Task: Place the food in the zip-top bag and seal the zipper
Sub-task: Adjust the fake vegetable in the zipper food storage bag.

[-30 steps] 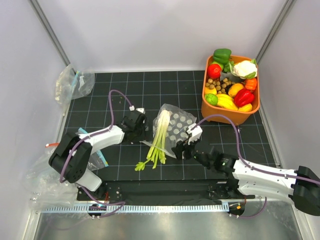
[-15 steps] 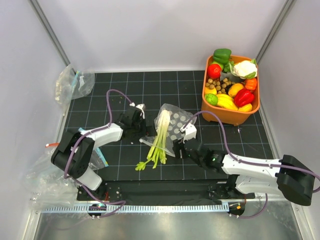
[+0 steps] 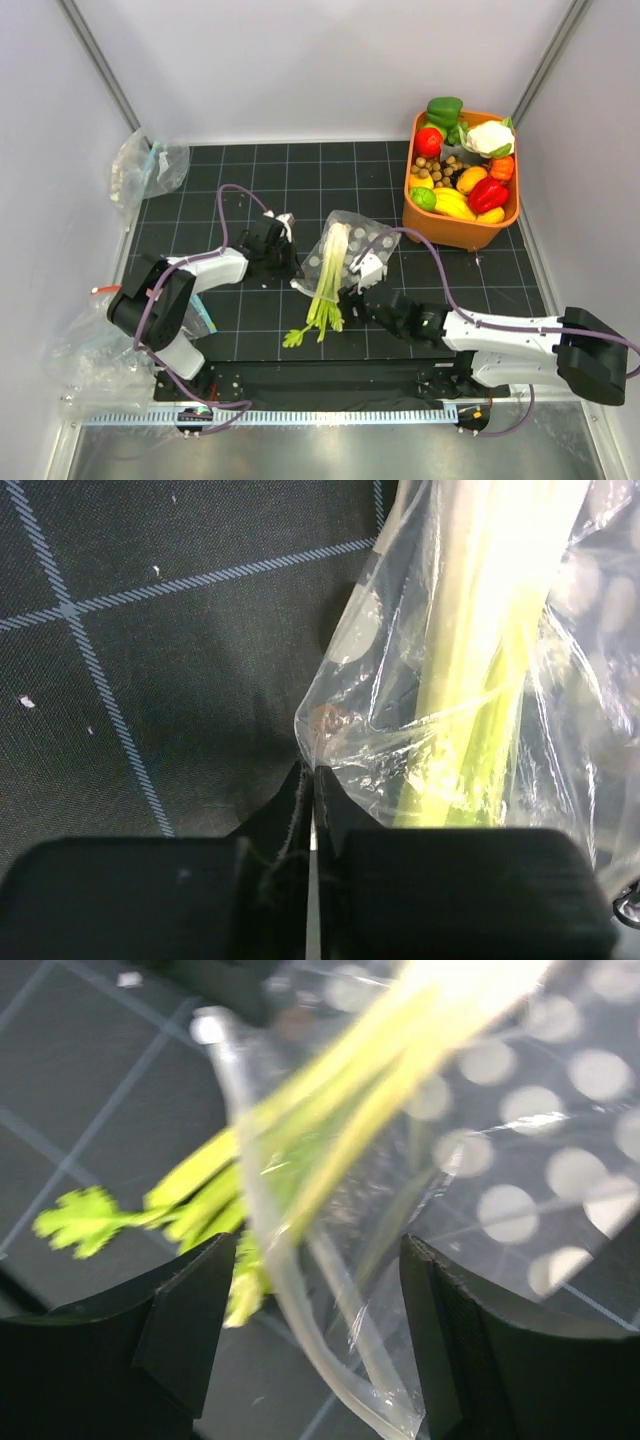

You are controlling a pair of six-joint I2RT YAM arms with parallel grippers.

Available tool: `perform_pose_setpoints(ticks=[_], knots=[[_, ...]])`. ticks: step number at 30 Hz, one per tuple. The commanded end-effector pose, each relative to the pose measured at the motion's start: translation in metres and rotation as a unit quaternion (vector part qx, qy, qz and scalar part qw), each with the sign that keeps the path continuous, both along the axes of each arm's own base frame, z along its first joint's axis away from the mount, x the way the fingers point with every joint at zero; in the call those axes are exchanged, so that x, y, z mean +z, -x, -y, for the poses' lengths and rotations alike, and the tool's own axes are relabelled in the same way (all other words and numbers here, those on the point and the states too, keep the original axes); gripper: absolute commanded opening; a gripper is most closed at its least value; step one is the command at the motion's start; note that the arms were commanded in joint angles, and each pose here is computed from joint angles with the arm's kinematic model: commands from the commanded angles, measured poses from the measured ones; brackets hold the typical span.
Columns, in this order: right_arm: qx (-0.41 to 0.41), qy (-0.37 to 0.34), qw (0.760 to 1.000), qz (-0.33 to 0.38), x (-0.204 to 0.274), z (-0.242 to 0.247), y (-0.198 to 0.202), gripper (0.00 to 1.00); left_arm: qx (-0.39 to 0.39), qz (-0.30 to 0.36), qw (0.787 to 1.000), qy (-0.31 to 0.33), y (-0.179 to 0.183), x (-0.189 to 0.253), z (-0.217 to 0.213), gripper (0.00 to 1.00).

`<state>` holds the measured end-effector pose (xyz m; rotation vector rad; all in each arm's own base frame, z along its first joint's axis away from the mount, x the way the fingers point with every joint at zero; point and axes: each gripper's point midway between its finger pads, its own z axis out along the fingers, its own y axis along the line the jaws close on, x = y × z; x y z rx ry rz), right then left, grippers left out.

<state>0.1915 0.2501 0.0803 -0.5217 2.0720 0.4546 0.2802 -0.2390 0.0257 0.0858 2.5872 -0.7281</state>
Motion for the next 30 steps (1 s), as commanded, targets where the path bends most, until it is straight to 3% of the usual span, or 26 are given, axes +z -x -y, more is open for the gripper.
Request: perform_pose_setpoints(ticks=[1,6,7,12,16,26,30], knots=[[0.044,-0.017,0.996,0.070,0.044,-0.037,0.012,0.74,-0.002,0.024,0.999,0.022,-0.005,0.018,0.005,0.01],[-0.006,0.043,0.995,0.090,0.036,-0.061,0.016,0.87,0.001,0.030,0.999,0.025,-0.004,0.024,0.004,0.00],[-0.043,0.055,0.992,0.110,0.042,-0.057,0.009,0.88,0.004,0.031,0.999,0.026,-0.004,0.025,0.004,0.00],[-0.067,0.072,0.985,0.144,0.054,-0.085,0.032,0.89,0.011,0.046,0.998,0.044,-0.001,0.039,0.003,0.00],[-0.080,0.085,0.985,0.125,0.034,-0.098,0.035,0.86,0.016,0.053,0.997,0.053,0.001,0.045,0.002,0.00],[-0.119,0.192,0.959,0.170,0.001,-0.094,0.020,0.75,0.012,0.046,0.997,0.062,0.005,0.045,0.004,0.00],[-0.117,0.210,0.960,0.145,-0.014,-0.090,0.013,0.74,0.014,0.048,0.997,0.059,0.005,0.044,0.003,0.00]])
